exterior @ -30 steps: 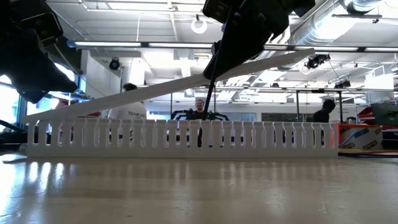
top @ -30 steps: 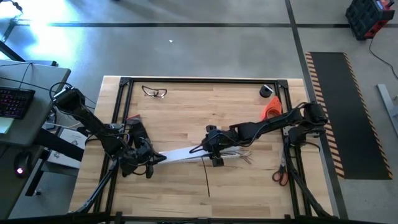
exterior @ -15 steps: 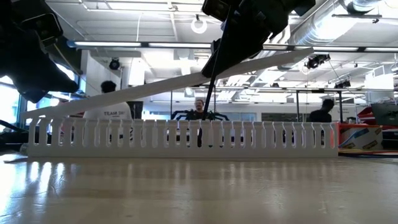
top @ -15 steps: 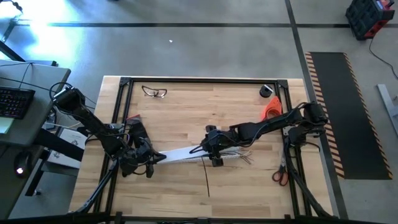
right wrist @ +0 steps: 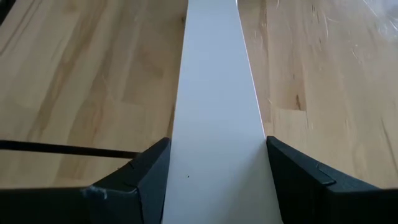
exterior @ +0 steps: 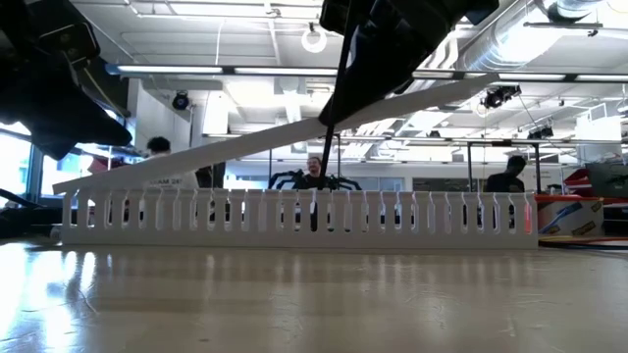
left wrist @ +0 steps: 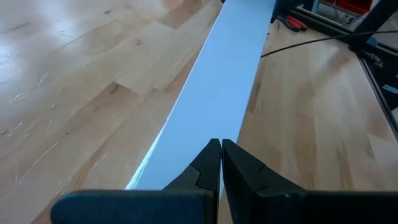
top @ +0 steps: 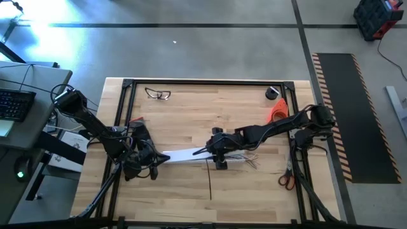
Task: Ziptie cables
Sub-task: Insert the white cable duct cover into the white cable duct
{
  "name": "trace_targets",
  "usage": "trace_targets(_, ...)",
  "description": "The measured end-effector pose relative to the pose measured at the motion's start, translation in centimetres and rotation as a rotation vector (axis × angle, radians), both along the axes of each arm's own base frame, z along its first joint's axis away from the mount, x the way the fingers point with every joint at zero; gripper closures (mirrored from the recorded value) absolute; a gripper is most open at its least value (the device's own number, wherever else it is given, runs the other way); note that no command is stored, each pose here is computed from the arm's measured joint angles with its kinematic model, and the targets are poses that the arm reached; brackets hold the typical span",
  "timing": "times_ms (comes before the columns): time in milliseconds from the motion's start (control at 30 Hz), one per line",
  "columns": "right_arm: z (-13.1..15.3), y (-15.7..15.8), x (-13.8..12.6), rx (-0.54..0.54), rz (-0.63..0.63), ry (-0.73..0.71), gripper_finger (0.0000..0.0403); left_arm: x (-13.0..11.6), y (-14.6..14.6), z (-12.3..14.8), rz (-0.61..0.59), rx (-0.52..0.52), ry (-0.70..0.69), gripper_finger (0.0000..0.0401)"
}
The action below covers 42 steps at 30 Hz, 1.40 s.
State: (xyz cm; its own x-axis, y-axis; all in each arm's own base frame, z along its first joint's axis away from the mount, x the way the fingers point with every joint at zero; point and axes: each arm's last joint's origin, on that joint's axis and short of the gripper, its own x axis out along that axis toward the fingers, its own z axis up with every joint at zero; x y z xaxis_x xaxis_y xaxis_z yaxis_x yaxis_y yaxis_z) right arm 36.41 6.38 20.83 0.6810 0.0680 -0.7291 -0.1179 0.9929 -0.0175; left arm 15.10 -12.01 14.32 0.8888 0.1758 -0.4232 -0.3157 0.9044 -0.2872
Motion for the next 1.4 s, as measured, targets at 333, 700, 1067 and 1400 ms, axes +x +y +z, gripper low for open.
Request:
trace_targets(333, 0.0, -0.1, 0.0, 0.029, -0.063, -0.001, 0.0198, 0.9, -0.5, 2.0, 0.077, 0.079, -0.101, 0.0401)
trace_targets(700, 1.3, -0.6, -0.2, 0.117, -0.146, -0.043, 0.0198, 4.1, 2.5, 4.1, 0.07, 0.104, 0.007, 0.0401)
trace_targets(1067, 0.8, -0.6, -0.3, 0.117, -0.094, 0.003, 0.0198, 4.1, 6.4, 4.9, -0.016, 0.062, 0.133, 0.0401)
trace_targets(1400, 0.9, -1.7, 0.0, 0.06, -0.032, -0.023, 0.0198, 1.7, 7.6, 7.5, 0.017, -0.037, 0.024, 0.0401)
